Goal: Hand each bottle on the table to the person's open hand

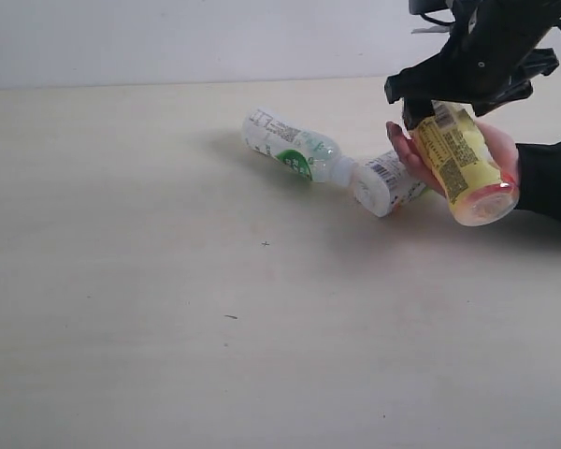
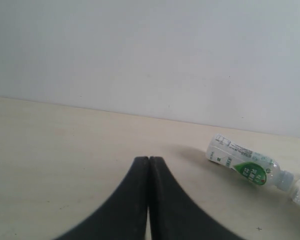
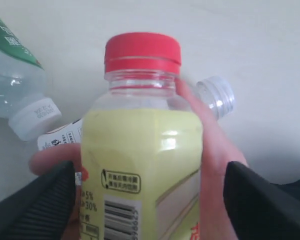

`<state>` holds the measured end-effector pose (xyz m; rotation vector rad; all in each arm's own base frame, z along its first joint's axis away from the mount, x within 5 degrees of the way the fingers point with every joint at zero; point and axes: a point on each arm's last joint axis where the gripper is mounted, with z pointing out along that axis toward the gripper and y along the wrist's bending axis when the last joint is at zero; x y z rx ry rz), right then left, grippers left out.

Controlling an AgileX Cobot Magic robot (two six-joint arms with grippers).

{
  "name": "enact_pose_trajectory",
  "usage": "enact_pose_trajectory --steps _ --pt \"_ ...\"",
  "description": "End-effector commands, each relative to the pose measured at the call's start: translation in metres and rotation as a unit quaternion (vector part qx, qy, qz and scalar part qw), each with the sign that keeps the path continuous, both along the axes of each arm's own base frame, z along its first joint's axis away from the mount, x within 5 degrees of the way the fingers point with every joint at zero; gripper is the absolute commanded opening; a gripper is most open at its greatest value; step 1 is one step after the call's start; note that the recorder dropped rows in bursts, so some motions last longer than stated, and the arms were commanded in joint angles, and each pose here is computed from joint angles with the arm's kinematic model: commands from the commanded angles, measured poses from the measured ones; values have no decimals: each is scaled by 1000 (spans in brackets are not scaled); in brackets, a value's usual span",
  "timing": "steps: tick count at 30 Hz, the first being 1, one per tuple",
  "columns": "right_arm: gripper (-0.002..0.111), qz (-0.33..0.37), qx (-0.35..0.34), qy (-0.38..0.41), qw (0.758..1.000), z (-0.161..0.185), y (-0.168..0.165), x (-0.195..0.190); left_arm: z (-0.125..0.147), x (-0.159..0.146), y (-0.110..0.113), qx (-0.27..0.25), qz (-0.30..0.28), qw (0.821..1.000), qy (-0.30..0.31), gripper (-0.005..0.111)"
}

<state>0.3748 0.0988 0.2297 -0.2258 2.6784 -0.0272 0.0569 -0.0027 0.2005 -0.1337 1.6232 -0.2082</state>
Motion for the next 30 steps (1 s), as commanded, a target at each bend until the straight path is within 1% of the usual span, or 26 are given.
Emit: enact_pose_trajectory --steps 1,3,4,5,6,7,8,10,12,14,19,24,28,30 --pt "77 1 8 -50 999 38 -3 -4 0 -1 0 2 -3 1000 -3 2" --pt "77 4 14 -74 997 60 -5 -10 0 -1 0 2 -3 1000 -3 2" --pt "76 29 7 -80 996 72 -6 -17 0 -1 0 2 -3 1000 -3 2" --pt "72 48 2 -87 995 83 -7 -24 0 -1 0 2 -3 1000 -3 2" --pt "61 55 -4 -87 995 94 -10 -34 0 -1 0 2 -3 1000 -3 2" --pt "54 61 -11 -81 995 98 -12 -39 0 -1 0 2 -3 1000 -3 2" --pt "44 70 -15 -72 995 102 -14 -47 0 -1 0 2 -3 1000 -3 2" --pt "27 74 -2 -72 995 107 -16 -62 0 -1 0 2 -3 1000 -3 2" --pt "9 85 21 -90 992 108 -17 -80 0 -1 0 2 -3 1000 -3 2" --pt "0 92 46 -133 986 110 -18 -98 0 -1 0 2 -3 1000 -3 2" --pt "0 83 113 -229 963 101 -25 -140 0 -1 0 2 -3 1000 -3 2" --pt "0 86 125 -328 933 102 -39 -187 0 -1 0 2 -3 1000 -3 2" --pt "0 82 132 -403 902 104 -51 -223 0 -1 0 2 -3 1000 -3 2" --pt "0 82 134 -424 892 103 -56 -237 0 -1 0 2 -3 1000 -3 2"
